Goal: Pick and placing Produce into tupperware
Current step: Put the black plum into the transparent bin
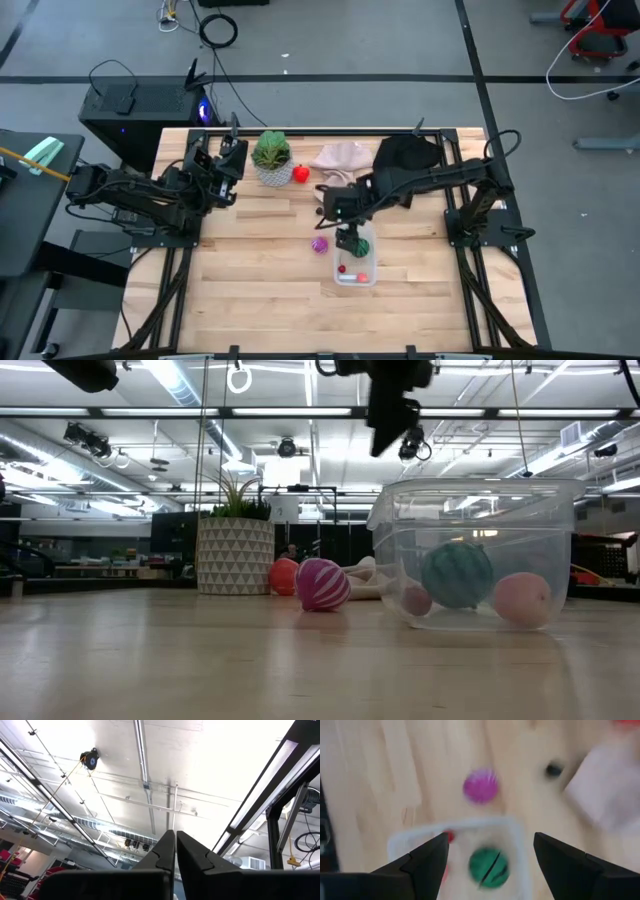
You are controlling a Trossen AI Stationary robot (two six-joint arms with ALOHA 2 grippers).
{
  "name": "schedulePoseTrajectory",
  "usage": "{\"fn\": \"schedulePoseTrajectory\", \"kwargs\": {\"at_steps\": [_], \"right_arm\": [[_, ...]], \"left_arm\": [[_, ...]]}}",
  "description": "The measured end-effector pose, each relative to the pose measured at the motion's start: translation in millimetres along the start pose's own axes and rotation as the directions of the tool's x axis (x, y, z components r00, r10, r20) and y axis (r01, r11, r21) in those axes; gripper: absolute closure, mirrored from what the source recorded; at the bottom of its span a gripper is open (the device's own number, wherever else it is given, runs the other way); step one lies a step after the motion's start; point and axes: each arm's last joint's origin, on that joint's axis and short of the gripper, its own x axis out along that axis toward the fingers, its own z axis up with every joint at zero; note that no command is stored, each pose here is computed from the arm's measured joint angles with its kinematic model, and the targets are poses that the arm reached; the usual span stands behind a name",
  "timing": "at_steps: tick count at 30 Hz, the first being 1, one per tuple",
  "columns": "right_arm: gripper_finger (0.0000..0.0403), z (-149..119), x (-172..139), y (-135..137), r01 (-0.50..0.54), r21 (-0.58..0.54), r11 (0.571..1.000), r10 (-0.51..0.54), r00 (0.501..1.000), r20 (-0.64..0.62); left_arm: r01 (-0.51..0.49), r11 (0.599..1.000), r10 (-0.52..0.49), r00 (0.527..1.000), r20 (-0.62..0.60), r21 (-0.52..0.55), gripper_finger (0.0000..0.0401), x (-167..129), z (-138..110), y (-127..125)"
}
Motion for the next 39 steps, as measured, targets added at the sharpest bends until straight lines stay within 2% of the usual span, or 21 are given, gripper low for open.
{"fn": "schedulePoseTrajectory", "kwargs": {"at_steps": [3,7,13,16,19,23,25,30,39], "right_arm": [[0.0111,12.8,-5.7,-14.1,0.035,0.009,0.999,-0.036,0.996,0.079],[0.0120,21.9,-3.4,-45.2,0.063,0.119,0.991,-0.075,0.992,0.100],[0.0132,33.6,10.9,-82.7,0.014,0.212,0.977,-0.043,0.990,0.134],[0.0134,37.0,27.3,-93.5,0.001,0.230,0.973,-0.023,0.995,0.093],[0.0134,38.6,50.3,-93.1,-0.007,0.156,0.988,0.002,0.999,0.034],[0.0134,37.3,76.7,-80.3,-0.016,-0.043,0.999,0.014,0.999,-0.034],[0.0132,35.8,87.5,-76.7,-0.012,-0.104,0.995,0.006,0.998,-0.065],[0.0129,35.4,104.3,-79.9,0.062,-0.150,0.987,-0.076,0.993,-0.089],[0.0130,42.6,116.2,-83.4,0.065,-0.174,0.983,-0.074,0.996,-0.047]], "left_arm": [[0.001,1.000,-0.001,1.000,0.005,-0.001,0.0381,0.2,1.9,-0.3],[0.004,1.000,-0.005,1.000,0.031,0.009,0.0388,0.6,9.7,-1.7],[0.006,1.000,-0.007,0.999,0.049,0.025,0.0384,1.0,18.5,-3.1],[0.004,1.000,-0.005,0.999,0.035,0.027,0.0381,1.1,17.7,-3.0],[0.002,1.000,-0.003,1.000,0.017,0.028,0.0385,1.1,16.2,-2.8],[0.002,1.000,-0.003,1.000,0.017,0.027,0.0391,1.1,16.1,-2.8],[0.002,1.000,-0.003,1.000,0.015,0.028,0.0391,1.1,15.8,-2.8],[0.002,1.000,-0.003,1.000,0.014,0.027,0.0381,1.1,15.8,-2.8],[0.000,0.999,0.000,1.000,-0.005,0.033,0.0381,1.1,13.8,-2.5]]}}
